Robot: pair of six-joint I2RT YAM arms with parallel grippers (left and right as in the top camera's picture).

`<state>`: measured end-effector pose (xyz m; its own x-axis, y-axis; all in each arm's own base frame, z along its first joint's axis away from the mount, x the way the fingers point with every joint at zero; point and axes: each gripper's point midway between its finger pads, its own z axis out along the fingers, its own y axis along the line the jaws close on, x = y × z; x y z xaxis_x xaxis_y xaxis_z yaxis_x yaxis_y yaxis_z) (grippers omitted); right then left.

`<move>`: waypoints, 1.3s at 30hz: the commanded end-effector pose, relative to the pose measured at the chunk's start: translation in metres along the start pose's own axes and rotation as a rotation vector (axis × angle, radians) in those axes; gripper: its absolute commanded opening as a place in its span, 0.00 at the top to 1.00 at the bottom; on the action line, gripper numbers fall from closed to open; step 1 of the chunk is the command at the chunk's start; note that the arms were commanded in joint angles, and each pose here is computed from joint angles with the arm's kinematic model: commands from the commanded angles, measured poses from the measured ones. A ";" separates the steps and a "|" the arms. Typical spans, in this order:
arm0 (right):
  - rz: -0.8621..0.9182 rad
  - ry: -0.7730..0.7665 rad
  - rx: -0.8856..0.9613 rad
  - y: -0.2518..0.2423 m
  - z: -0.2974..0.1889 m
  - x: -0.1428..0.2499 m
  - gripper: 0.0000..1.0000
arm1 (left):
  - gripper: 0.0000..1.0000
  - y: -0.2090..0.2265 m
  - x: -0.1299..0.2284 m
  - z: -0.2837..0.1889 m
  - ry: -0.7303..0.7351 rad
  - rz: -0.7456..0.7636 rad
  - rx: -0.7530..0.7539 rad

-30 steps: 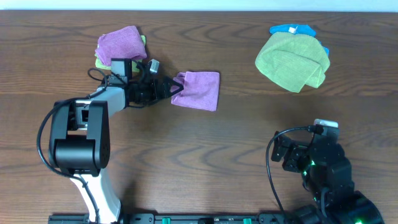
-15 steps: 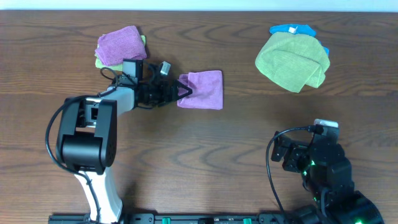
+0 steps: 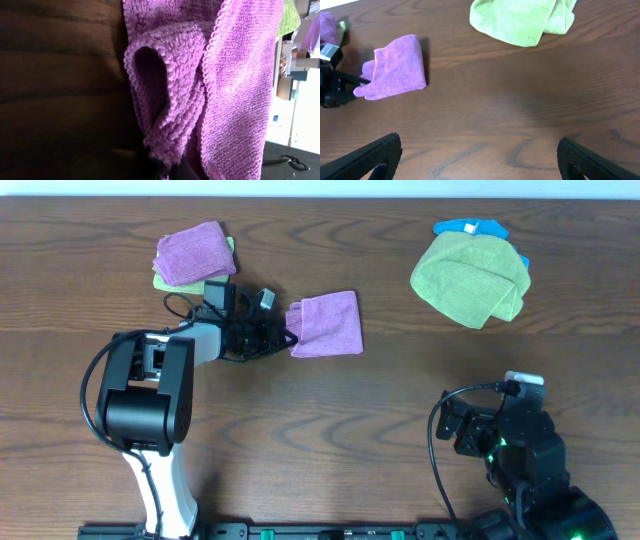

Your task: Fold the cloth

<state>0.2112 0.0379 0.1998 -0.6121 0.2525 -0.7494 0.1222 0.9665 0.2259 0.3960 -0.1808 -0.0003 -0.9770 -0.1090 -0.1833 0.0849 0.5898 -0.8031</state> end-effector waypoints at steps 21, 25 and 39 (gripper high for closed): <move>0.007 0.005 0.000 0.000 0.001 0.002 0.01 | 0.89 -0.030 -0.031 -0.001 -0.053 0.040 0.138; 0.007 0.005 0.000 0.000 0.001 0.002 0.01 | 0.75 -0.024 -0.031 0.000 -0.058 0.025 0.107; 0.007 0.005 0.000 0.000 0.001 0.002 0.01 | 0.24 -0.003 -0.023 0.003 -0.046 0.025 -0.002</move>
<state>0.2112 0.0380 0.1998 -0.6123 0.2525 -0.7492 0.1219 0.9665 0.2261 0.4181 -0.1910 0.0262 -0.9676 -0.1276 -0.2181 0.1220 0.5199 -0.8454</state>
